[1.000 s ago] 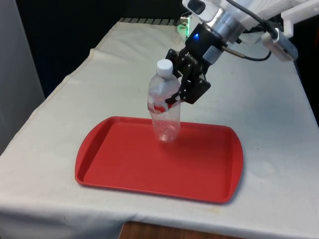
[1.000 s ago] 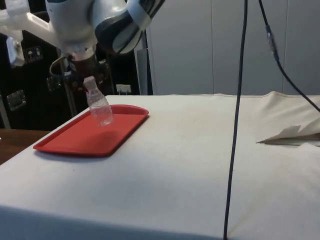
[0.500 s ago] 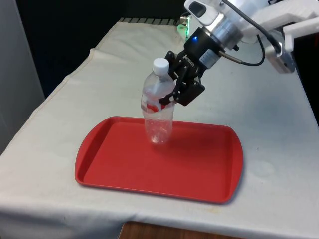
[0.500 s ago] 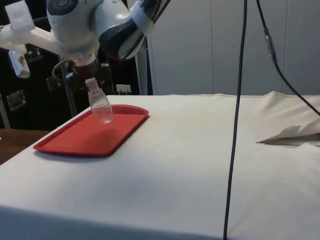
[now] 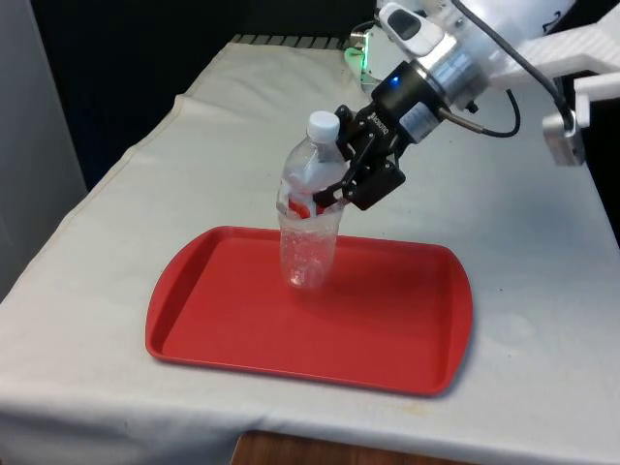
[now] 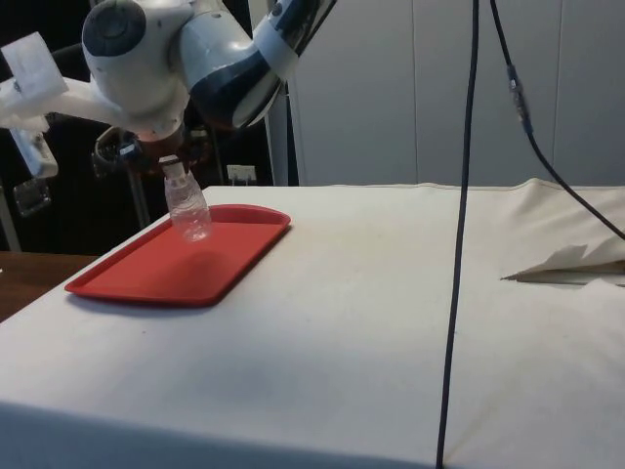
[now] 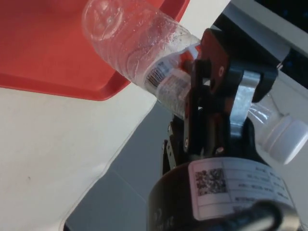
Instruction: Place the bottle upright on the tray.
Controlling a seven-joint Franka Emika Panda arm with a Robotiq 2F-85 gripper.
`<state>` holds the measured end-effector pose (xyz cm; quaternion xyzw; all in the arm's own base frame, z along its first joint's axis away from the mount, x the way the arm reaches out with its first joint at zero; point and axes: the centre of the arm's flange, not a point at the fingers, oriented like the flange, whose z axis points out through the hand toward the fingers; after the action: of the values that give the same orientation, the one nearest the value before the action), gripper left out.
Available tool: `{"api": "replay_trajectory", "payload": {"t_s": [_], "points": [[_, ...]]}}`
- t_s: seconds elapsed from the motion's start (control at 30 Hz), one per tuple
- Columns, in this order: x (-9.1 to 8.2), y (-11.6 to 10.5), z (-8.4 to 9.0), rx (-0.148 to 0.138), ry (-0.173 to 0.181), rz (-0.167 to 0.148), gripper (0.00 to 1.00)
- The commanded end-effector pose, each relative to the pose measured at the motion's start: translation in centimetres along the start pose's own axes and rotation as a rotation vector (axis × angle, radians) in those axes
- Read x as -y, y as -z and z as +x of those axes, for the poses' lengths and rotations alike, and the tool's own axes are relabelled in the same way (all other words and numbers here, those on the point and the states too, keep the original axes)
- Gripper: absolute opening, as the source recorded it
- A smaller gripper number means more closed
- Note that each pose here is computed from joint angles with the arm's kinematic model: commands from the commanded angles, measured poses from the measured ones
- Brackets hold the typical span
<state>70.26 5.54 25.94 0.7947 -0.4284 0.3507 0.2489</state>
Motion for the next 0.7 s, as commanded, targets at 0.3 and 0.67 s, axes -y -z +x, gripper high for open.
{"api": "replay_trajectory", "payload": {"t_s": [0.3, 0.67], "points": [[0.33, 0.39, -0.72, -0.035, -0.027, -0.004, 0.00], [0.59, 0.24, -0.64, -0.012, -0.101, 0.011, 0.00]]}}
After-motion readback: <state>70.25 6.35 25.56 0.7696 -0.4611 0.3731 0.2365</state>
